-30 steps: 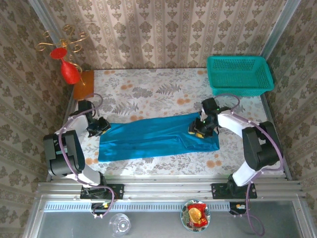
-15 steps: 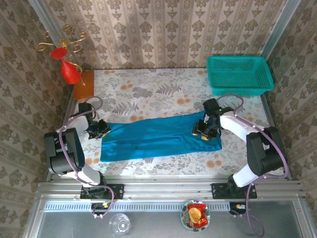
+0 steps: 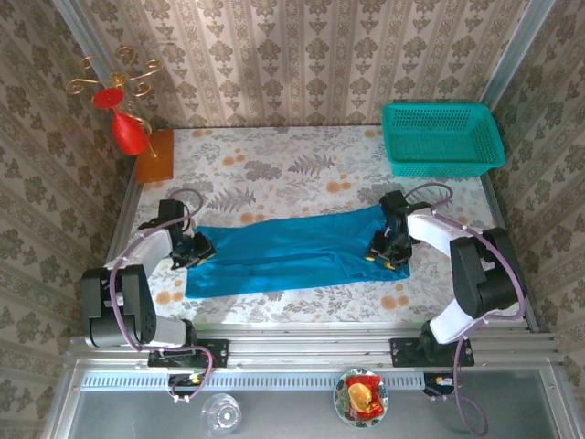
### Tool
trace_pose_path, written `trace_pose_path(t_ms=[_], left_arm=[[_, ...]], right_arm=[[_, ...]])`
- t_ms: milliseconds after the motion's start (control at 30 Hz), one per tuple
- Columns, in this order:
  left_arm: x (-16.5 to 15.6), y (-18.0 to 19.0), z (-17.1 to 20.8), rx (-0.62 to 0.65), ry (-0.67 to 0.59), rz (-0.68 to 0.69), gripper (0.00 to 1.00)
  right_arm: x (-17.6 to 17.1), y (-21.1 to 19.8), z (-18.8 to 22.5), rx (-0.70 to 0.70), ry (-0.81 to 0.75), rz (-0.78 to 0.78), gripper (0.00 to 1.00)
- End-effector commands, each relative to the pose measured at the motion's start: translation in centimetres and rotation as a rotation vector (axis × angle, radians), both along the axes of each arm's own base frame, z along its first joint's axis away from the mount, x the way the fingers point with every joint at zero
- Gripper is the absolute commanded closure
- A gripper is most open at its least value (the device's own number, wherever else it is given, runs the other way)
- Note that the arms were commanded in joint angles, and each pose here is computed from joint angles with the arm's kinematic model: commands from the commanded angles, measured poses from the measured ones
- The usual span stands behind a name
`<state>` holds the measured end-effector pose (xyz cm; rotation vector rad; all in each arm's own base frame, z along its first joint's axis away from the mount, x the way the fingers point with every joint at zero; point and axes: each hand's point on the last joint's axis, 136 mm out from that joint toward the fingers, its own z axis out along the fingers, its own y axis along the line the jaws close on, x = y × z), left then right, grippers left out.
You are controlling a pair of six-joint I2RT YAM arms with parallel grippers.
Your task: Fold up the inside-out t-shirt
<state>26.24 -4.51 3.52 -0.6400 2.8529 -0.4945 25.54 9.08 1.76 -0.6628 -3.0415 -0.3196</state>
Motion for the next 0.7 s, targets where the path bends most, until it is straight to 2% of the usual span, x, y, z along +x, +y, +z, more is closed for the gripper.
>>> trace_pose_path(t_ms=[0,167,367,500,667], left_arm=[[0.2,0.5,-1.3,0.004,0.037,0.046,0.74],[1.4,2.1,-2.9,0.013,0.059,0.079,0.77],[3.2,3.5,-3.2,0.024,0.067,0.072,0.77],[4.4,3.2,-2.4,0.002,0.045,0.062,0.76],[4.8,2.6,-1.1,-0.017,0.014,0.053,0.75]], right_arm=[[-1.2,-0.2,0.0,-0.025,0.031,-0.030,0.52],[-0.1,0.4,2.9,-0.006,-0.057,0.039,0.52],[2.0,-2.9,5.4,-0.195,-0.119,0.228,0.50],[4.3,-3.0,5.4,-0.187,-0.122,0.307,0.43],[6.1,-2.1,4.0,-0.140,-0.097,0.355,0.26]])
